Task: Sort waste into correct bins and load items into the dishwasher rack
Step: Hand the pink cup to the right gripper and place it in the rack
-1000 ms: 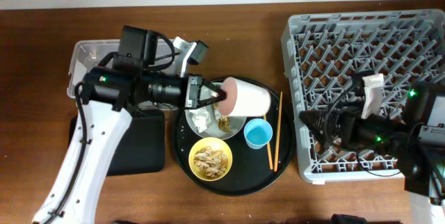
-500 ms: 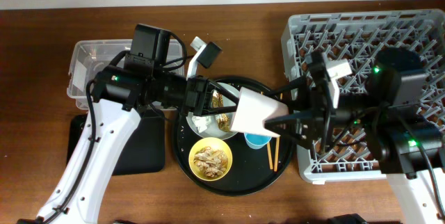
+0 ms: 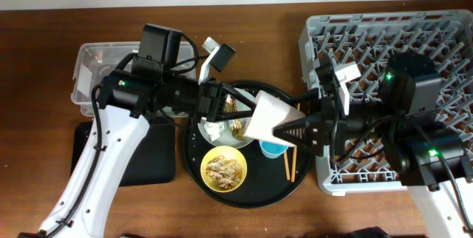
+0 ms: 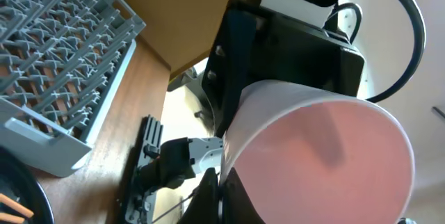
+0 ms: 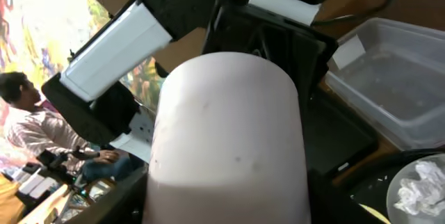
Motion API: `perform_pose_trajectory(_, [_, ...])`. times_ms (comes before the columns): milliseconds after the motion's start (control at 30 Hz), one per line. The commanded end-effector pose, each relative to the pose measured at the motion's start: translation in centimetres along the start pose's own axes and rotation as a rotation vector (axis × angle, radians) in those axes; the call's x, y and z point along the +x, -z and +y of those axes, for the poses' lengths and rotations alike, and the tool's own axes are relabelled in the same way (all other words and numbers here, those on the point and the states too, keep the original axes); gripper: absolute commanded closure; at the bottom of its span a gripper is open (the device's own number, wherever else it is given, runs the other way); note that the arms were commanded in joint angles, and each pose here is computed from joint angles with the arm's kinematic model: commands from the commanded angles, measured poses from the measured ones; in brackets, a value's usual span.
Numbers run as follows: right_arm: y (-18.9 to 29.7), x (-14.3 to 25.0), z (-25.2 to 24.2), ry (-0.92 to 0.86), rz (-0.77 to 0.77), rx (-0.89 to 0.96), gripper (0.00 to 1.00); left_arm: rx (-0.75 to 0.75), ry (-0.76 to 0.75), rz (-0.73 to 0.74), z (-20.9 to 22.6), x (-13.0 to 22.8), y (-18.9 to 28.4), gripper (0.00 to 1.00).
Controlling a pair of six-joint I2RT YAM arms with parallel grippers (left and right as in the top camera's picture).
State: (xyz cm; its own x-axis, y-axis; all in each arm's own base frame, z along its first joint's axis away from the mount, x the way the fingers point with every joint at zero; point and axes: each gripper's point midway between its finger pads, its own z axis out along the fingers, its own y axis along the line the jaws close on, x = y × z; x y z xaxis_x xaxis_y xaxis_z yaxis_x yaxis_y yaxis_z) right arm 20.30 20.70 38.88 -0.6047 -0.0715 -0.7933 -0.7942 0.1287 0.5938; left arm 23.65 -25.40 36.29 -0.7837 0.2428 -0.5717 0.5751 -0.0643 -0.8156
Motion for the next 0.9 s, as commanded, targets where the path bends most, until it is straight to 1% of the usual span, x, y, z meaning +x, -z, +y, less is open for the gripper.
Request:
perform_pose_trajectory(0, [-0.1, 0.0, 0.7, 0.000, 0.007, -0.013, 0.45, 0.007, -0.048, -0.005, -0.2, -0.4, 0.1, 1.00])
perform_pose_trajectory(33, [-0.1, 0.0, 0.4, 0.002, 0.003, 0.010, 0.45, 0.007, -0.047, -0.005, -0.2, -0.4, 0.1, 0.80])
perform_pose_trajectory(67, [0.0, -0.1, 0.1, 0.004, -0.002, 0.034, 0.46, 0.007, -0.047, -0.005, -0.2, -0.4, 0.1, 0.47])
perform_pose_trajectory(100, [0.2, -0.3, -0.4, 0.009, -0.013, 0.075, 0.48, 0.005, -0.047, -0.005, -0.1, -0.4, 0.1, 0.00])
perform_pose_trajectory(200, [2.8, -1.0, -3.0, -0.017, -0.084, 0.254, 0.49, -0.026, -0.028, -0.017, 0.5, -0.5, 0.5, 0.00])
perform_pose_trajectory(300, [8.2, -0.3, -7.2, -0.159, -0.179, 0.551, 0.49, -0.049, 0.006, -0.037, 1.0, -0.6, 1.4, 0.00])
perform_pose_trajectory(400, [14.2, 3.1, -10.8, -0.362, -0.219, 0.862, 0.49, -0.116, 0.043, -0.040, 2.1, -0.3, 1.7, 0.00])
perform_pose_trajectory(433, [16.5, 5.3, -11.9, -0.459, -0.206, 0.987, 0.50, -0.129, 0.052, -0.038, 2.3, -0.2, 1.7, 0.00])
perform_pose_trajectory(467, [18.5, 7.8, -12.5, -0.571, -0.174, 1.117, 0.49, -0.134, 0.057, -0.037, 2.4, -0.1, 1.7, 0.00])
perform_pose_trajectory(533, [20.8, 11.7, -12.9, -0.711, -0.074, 1.285, 0.49, -0.160, 0.059, -0.037, 2.9, -0.1, 1.8, 0.00])
perform_pose_trajectory(567, [21.0, 12.6, -12.9, -0.755, -0.045, 1.310, 0.49, -0.186, 0.059, -0.037, 3.3, -0.1, 1.8, 0.00])
perform_pose_trajectory(633, [20.3, 13.7, -13.3, -0.814, 0.023, 1.300, 0.49, -0.247, 0.060, -0.035, 4.3, 0.0, 2.0, 0.00])
perform_pose_trajectory(667, [20.1, 14.5, -13.9, -0.840, 0.082, 1.306, 0.49, -0.270, 0.059, -0.030, 4.7, 0.1, 1.9, 0.00])
perform_pose_trajectory(767, [20.6, 16.2, -16.0, -0.917, 0.219, 1.390, 0.48, -0.294, 0.062, -0.006, 5.0, 0.5, 1.3, 0.00])
perform_pose_trajectory(867, [19.5, 17.2, -19.0, -0.970, 0.323, 1.353, 0.48, -0.326, 0.072, 0.021, 5.4, 1.2, 0.7, 0.00])
